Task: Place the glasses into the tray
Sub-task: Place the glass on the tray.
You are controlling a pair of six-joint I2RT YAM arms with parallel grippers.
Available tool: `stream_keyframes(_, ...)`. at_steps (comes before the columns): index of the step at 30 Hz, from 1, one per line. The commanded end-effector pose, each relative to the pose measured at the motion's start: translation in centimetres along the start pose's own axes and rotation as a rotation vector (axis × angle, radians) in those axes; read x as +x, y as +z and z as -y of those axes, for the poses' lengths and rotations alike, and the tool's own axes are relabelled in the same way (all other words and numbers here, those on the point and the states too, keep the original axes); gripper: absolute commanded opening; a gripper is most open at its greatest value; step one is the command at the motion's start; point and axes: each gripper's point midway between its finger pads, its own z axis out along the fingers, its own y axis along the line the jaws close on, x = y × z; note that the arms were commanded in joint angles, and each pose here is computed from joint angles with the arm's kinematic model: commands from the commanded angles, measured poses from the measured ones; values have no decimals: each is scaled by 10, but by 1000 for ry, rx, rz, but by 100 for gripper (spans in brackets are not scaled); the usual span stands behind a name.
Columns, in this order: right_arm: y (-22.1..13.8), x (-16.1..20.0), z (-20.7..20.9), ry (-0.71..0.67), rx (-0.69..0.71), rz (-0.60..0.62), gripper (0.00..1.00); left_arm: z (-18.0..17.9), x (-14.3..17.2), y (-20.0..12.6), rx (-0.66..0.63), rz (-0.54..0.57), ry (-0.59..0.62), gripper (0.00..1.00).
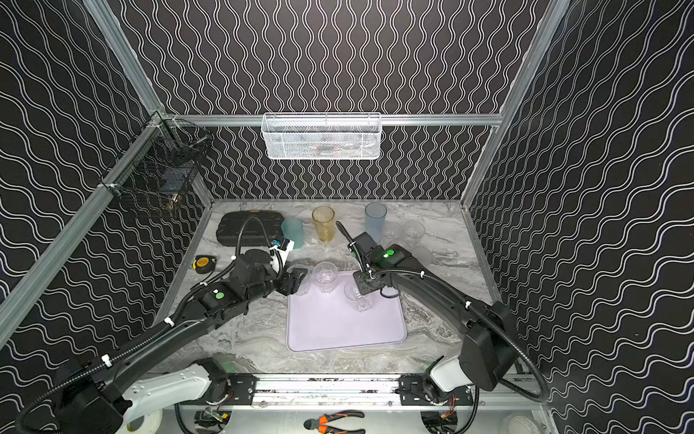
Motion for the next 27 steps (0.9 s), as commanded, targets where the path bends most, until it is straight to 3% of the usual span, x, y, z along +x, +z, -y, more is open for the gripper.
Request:
stream_keyframes(1, 8, -12, -2, 34, 24, 53, 0, 6, -3, 3, 25, 21, -16, 67)
stream_keyframes(17, 34, -26, -12, 93, -6, 80, 0, 4, 11, 15, 10, -19, 14, 69)
stream_keyframes(27, 48, -42, 5, 171, 9, 112, 0, 3, 16, 20, 7, -32, 16, 68)
